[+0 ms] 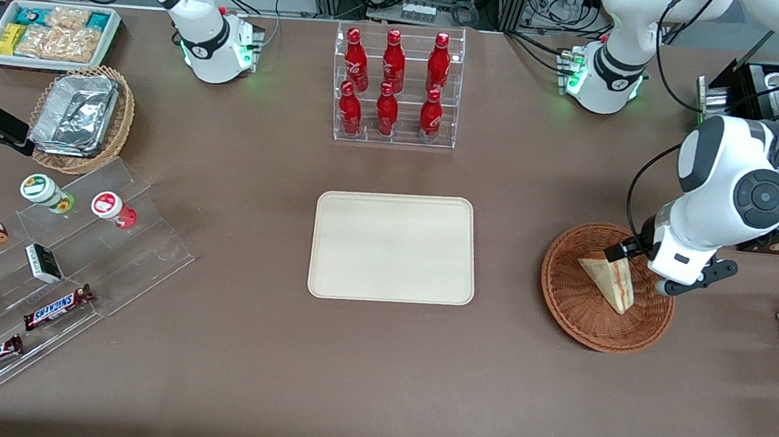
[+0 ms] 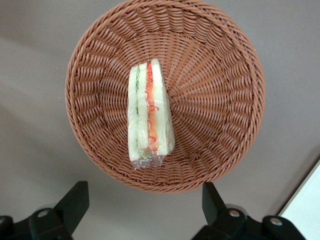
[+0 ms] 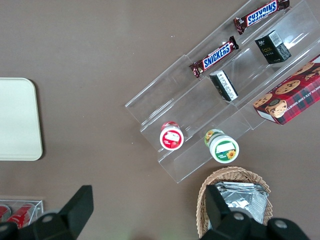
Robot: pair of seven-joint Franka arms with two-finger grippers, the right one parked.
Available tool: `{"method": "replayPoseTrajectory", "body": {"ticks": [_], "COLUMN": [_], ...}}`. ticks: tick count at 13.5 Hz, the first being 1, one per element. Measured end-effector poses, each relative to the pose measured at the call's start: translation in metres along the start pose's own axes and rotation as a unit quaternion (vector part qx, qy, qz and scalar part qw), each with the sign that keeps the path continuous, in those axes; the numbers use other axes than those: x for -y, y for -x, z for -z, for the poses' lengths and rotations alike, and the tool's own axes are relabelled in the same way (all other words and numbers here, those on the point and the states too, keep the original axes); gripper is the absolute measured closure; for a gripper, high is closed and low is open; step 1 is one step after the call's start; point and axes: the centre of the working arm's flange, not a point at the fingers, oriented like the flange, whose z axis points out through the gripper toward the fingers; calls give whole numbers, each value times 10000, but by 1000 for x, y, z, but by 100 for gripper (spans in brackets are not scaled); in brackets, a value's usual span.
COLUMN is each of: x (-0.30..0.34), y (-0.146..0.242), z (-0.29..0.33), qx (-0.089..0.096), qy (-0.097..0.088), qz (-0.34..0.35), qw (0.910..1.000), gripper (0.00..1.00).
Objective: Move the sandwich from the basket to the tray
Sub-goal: 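Lower the open left gripper around the sandwich and close it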
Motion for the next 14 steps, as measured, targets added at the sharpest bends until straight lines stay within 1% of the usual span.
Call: {"method": "replayPoseTrajectory", "body": {"ticks": [2, 10, 14], "x": [0, 1, 0], "y": [1, 6, 2], "z": [-8, -41, -59], "qx": [-81, -288, -303], "qy": [60, 238, 290], "qz": [91, 311, 331], "qw": [9999, 9988, 9986], "gripper": [0, 0, 0]}}
